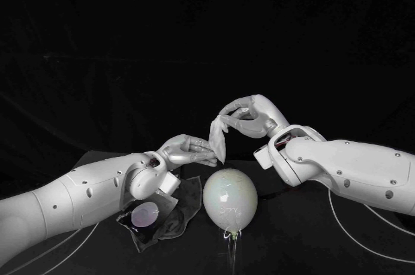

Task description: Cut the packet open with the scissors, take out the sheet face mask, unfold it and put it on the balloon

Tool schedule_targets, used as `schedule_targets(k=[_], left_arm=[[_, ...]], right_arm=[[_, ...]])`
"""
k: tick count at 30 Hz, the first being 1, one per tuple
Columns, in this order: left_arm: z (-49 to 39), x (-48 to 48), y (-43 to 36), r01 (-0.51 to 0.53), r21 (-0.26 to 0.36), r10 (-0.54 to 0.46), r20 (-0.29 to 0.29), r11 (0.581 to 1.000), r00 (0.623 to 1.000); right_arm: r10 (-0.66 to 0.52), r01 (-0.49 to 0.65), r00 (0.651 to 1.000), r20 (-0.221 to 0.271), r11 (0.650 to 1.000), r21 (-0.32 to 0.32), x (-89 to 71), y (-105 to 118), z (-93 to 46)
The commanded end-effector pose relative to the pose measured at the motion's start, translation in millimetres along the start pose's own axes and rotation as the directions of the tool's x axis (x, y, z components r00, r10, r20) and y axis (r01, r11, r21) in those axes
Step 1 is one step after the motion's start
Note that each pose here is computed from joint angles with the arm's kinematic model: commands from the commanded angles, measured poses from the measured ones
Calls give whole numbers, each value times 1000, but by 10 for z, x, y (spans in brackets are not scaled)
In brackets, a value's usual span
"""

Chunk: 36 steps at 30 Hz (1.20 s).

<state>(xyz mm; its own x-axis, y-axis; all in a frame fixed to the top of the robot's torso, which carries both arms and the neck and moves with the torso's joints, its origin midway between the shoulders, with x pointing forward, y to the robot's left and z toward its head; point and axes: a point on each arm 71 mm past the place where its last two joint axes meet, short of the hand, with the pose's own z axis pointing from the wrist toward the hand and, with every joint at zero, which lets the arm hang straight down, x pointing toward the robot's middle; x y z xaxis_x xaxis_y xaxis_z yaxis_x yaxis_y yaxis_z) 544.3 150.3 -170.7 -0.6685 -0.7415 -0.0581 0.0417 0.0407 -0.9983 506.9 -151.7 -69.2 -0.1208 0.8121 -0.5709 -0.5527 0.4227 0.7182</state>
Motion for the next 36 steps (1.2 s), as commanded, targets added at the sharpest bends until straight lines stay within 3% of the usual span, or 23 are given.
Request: schedule_targets(k=[1, 25, 36], left_arm=[[14, 14, -27, -18, 27, 18, 4, 999, 1000], [22, -3, -46, -12, 53, 10, 43, 999, 999], [-12, -78, -49, -30, 61, 24, 94, 998, 995]], right_arm=[[1, -1, 1000, 1, 1000, -16, 1, 20, -2], [-2, 3, 1000, 3, 1000, -9, -16, -2, 2], [-15, 14, 1000, 8, 1000, 15, -98, -83, -4]])
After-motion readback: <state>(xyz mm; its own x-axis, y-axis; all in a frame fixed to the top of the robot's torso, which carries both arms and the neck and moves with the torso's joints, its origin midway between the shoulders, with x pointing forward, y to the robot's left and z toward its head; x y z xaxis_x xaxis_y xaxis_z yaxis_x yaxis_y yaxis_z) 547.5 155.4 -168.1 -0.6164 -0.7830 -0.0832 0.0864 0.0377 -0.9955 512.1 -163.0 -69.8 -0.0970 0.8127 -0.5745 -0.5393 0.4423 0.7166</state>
